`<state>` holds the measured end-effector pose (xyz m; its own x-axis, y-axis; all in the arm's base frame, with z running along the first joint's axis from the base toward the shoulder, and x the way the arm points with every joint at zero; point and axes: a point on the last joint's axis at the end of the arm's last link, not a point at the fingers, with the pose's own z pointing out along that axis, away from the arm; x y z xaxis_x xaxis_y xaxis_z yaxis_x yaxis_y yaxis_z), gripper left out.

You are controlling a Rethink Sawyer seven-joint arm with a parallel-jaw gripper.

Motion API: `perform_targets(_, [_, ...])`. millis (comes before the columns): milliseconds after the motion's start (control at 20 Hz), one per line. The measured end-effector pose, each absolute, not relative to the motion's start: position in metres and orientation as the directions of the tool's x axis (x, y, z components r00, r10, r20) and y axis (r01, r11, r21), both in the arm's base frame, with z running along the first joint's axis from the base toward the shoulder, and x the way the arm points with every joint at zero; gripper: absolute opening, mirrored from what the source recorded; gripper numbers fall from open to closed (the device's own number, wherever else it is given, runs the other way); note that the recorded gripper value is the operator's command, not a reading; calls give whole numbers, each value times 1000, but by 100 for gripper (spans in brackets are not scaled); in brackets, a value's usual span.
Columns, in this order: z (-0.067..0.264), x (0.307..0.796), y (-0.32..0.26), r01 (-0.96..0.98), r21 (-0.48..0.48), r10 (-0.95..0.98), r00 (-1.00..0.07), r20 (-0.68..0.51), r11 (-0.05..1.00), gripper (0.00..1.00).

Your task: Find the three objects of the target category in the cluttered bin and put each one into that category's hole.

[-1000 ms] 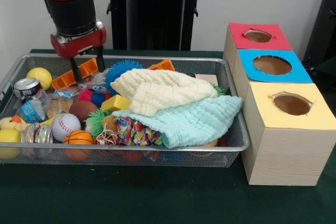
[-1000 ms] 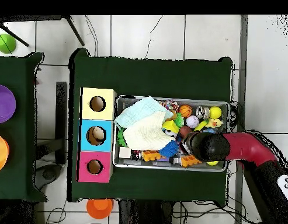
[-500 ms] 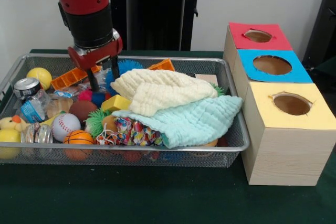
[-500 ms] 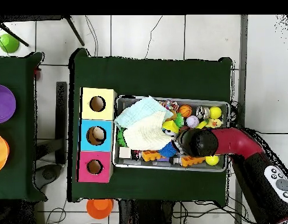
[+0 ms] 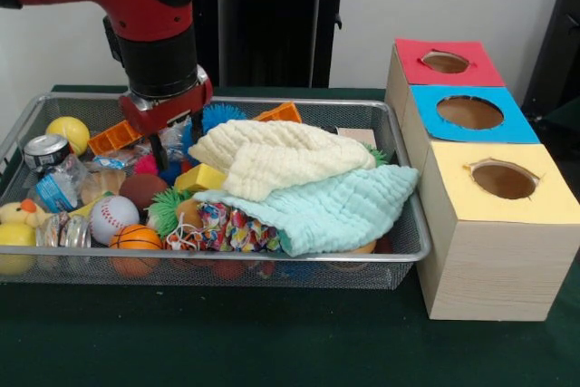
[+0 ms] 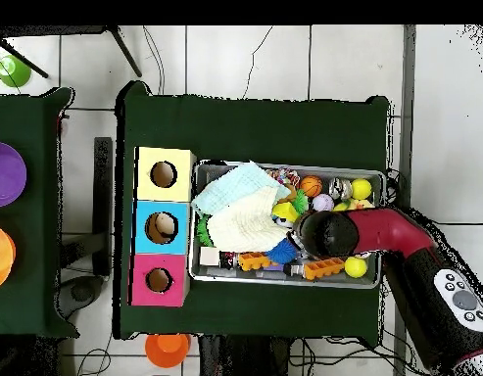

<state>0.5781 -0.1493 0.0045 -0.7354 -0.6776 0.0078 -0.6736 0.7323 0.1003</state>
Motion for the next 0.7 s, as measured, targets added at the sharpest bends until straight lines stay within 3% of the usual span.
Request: perform_targets(700, [-12, 582, -130, -683, 181, -707, -684, 181, 707, 100])
